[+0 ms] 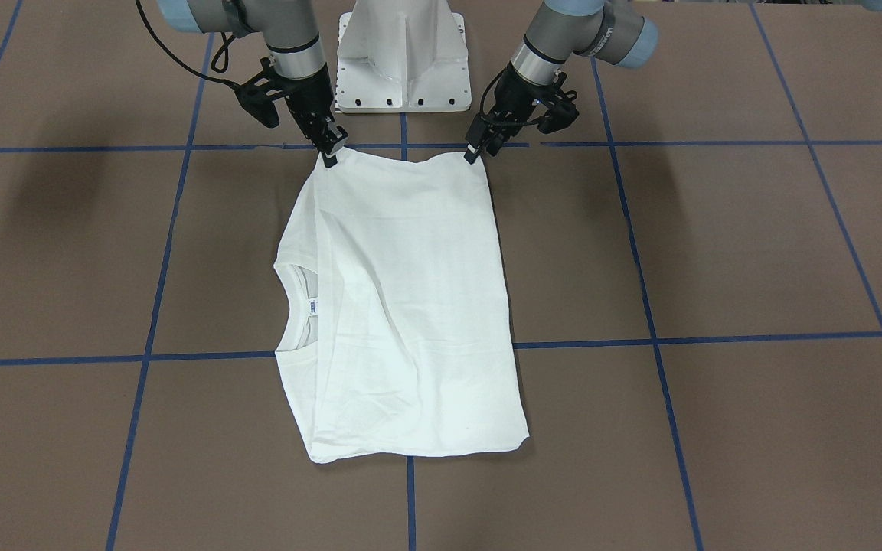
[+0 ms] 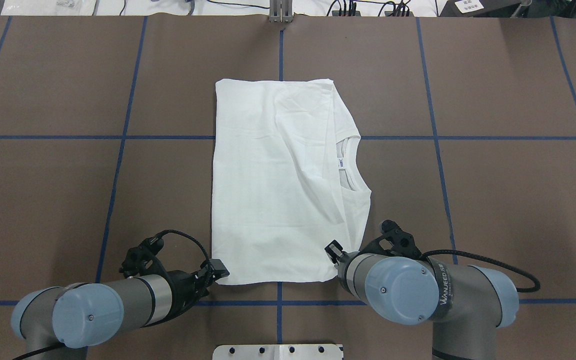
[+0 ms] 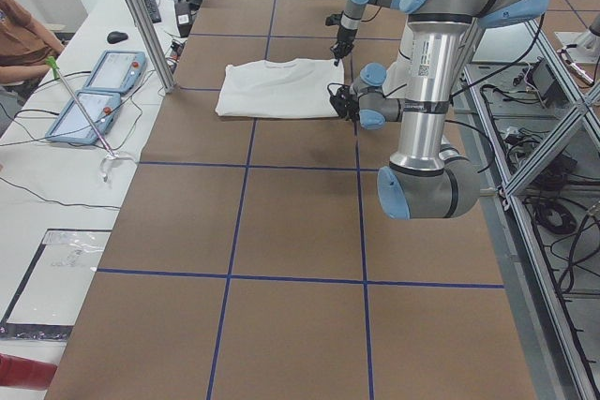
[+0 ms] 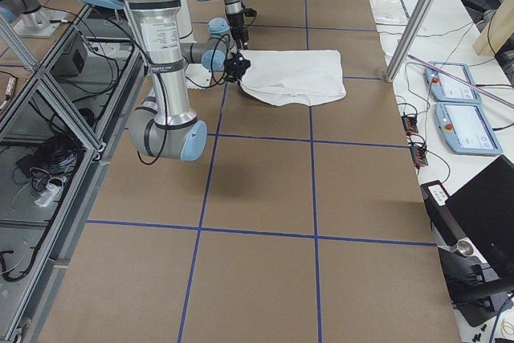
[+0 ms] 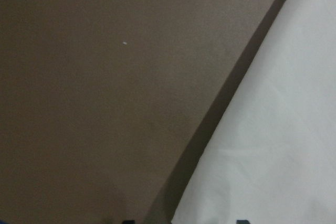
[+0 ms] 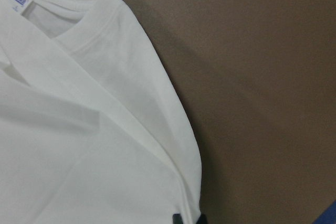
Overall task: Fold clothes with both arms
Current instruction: 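Lower the left gripper to the shirt's near corner beside the right gripper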
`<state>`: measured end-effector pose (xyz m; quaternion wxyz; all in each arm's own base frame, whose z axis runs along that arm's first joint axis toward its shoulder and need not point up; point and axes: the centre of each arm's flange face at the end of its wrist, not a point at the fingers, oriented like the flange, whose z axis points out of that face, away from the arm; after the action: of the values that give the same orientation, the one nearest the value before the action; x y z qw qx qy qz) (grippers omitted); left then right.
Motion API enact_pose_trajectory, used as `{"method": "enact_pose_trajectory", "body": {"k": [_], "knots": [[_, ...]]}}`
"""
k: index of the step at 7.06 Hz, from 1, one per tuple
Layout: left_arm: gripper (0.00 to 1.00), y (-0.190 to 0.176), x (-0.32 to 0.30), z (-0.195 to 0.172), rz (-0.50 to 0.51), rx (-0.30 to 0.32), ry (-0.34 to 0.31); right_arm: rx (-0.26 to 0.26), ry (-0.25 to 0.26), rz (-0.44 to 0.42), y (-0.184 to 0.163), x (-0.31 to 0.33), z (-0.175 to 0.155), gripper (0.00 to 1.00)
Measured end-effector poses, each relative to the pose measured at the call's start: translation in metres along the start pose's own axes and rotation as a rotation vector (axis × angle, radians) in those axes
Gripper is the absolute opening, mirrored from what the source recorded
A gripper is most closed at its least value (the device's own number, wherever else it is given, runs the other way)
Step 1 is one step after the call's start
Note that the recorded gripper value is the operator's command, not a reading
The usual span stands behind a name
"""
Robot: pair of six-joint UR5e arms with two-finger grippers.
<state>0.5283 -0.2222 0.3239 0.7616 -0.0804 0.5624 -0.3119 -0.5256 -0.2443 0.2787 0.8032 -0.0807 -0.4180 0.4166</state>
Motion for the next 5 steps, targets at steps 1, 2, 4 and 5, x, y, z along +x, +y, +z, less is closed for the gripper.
{"method": "enact_pose_trajectory", "body": {"k": [1, 2, 4, 5], "knots": [[0.12, 0.0049, 0.0016, 0.0022, 0.002, -0.003, -0.004, 0.000, 0.000, 0.000, 0.0000, 0.0000, 0.0000, 0.00], [0.00, 0.0068, 0.0025, 0.0032, 0.002, -0.004, -0.006, 0.000, 0.000, 0.000, 0.0000, 0.0000, 0.0000, 0.00], [0.00, 0.0051, 0.0044, 0.0024, 0.000, -0.001, -0.003, 0.002, 0.001, 0.000, -0.0009, 0.0007, 0.0006, 0.00], [0.00, 0.0029, 0.0083, -0.0011, -0.002, 0.001, 0.006, 0.003, 0.003, 0.000, -0.0015, 0.0015, 0.0011, 0.00]]}}
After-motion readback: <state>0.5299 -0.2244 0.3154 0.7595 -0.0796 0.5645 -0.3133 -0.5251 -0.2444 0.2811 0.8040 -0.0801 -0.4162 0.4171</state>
